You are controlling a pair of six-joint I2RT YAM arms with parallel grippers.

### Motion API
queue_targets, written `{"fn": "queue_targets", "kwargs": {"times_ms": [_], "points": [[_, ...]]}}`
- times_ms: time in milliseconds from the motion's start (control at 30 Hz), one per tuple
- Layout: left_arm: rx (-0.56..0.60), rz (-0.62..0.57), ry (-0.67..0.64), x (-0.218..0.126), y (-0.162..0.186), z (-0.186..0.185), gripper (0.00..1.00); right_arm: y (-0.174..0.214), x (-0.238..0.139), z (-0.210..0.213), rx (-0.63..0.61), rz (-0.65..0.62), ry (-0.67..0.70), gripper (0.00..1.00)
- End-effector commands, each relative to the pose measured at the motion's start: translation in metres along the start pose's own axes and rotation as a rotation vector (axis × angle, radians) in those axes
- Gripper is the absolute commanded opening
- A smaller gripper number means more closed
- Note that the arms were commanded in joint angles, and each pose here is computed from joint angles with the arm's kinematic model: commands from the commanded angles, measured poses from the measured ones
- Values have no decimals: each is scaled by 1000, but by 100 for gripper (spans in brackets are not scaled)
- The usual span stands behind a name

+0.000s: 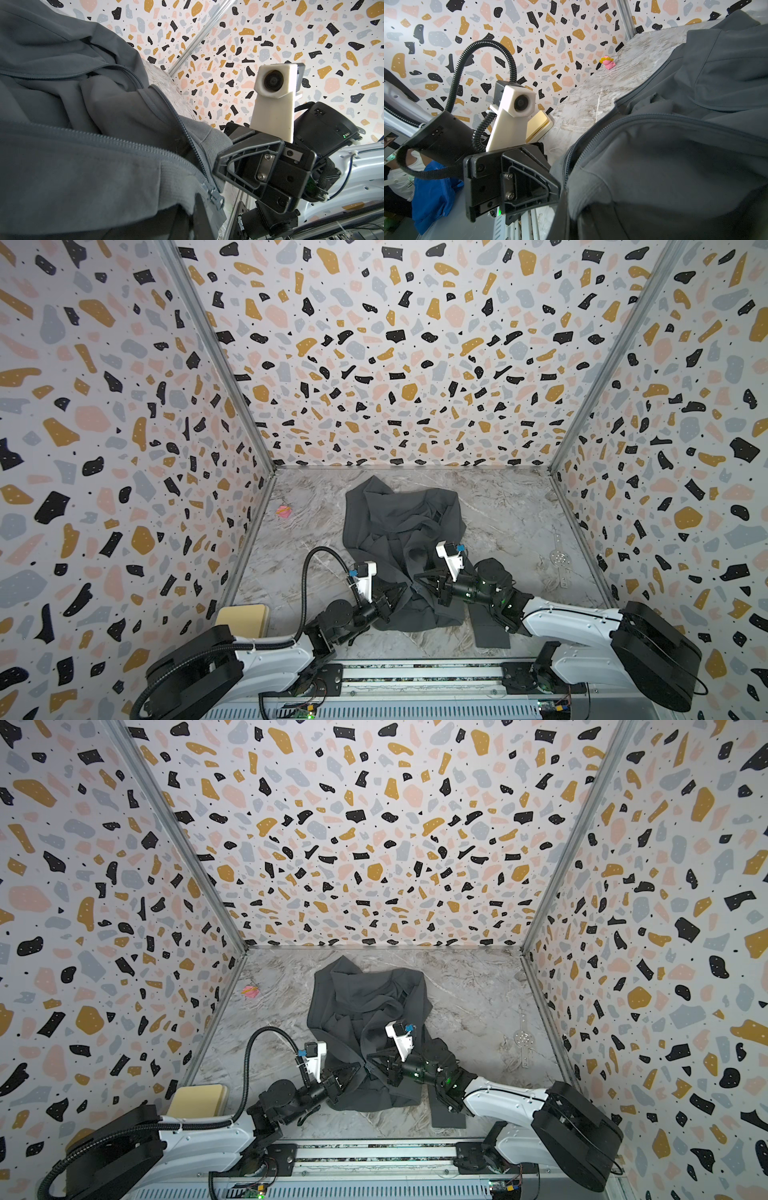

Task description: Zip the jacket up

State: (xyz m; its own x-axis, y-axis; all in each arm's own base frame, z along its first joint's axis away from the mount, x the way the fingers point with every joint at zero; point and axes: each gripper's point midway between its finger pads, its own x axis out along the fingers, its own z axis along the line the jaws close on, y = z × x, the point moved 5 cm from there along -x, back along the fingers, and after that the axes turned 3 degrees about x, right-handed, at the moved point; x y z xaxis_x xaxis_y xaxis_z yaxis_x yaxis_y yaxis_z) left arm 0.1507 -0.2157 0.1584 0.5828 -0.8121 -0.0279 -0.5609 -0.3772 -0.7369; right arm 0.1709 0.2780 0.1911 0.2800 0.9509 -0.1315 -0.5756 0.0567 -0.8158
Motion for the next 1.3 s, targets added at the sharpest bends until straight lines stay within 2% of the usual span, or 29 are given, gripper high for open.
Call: {"fn": "queue_targets", "kwargs": {"times_ms": [0, 1267], "points": [[4, -43, 52, -2, -8, -9, 0, -22, -1, 16, -56, -73, -48, 0], [1, -33, 52, -1, -5, -8, 0, -21, 3, 11, -51, -63, -48, 0]]}}
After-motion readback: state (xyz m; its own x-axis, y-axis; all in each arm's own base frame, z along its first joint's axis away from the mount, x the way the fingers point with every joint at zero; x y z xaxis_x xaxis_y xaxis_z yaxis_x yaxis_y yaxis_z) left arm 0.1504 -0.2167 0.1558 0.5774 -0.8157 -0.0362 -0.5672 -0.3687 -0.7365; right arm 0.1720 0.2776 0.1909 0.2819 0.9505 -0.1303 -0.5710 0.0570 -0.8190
